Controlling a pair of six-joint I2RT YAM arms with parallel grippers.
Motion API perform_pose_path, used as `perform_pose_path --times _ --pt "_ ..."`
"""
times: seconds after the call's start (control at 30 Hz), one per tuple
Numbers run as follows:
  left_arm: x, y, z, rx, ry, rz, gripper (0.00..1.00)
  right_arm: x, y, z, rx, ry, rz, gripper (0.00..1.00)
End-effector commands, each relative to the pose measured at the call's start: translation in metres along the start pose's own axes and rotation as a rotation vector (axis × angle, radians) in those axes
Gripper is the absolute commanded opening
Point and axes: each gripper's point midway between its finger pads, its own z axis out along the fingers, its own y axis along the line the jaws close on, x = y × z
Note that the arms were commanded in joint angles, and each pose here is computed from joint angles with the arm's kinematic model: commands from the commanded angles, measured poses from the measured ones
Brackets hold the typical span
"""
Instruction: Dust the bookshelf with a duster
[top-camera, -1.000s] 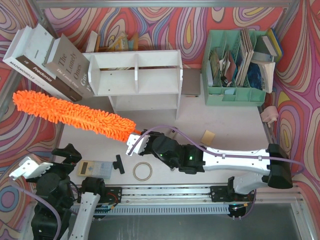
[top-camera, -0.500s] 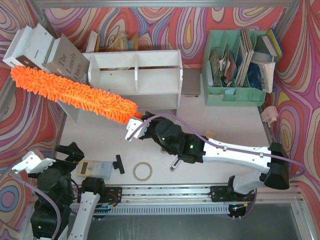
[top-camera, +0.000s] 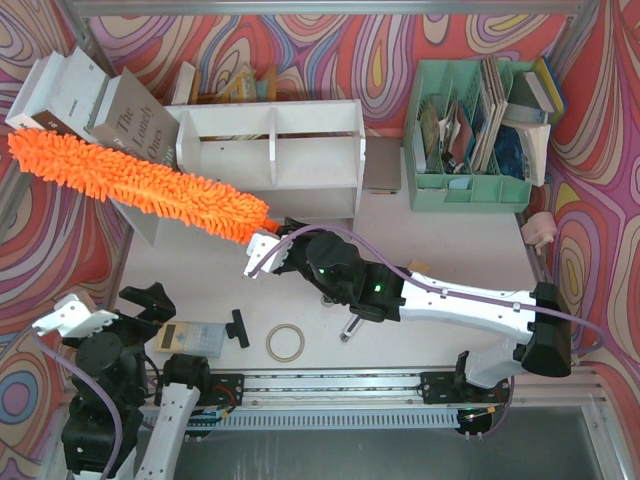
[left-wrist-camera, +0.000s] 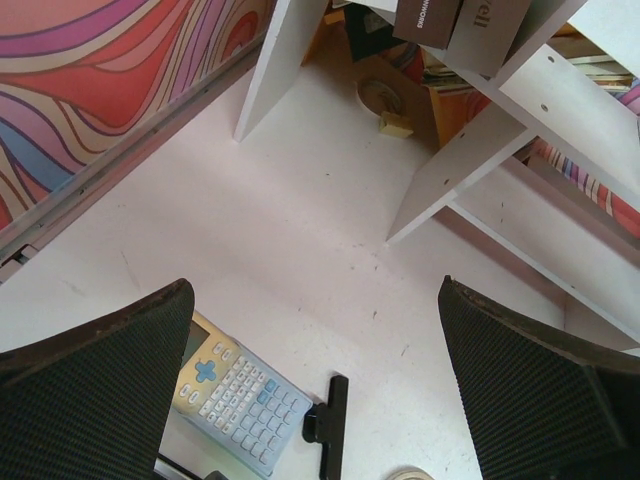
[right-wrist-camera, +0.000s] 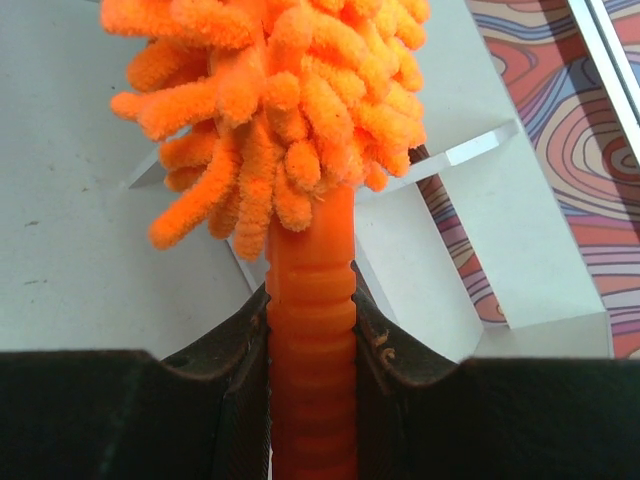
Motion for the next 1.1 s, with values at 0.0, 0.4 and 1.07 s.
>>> perform_pose_path --times 0.0,0.4,1.07 --pt "-0.005 -0.003 -0.002 0.023 -0.019 0.005 0.98 0.003 -0.009 0.001 0.055 0.016 0.077 0.00" --pt "-0.007 -0.002 -0.003 0.019 -0.030 0.004 0.98 0.056 0.018 -0.023 -0.012 0.121 0.072 0.00" --pt "-0.011 0.005 -0.002 -0.012 -0.081 -0.010 0.98 -0.006 -0.023 -0.004 0.061 -0.063 0.079 0.00"
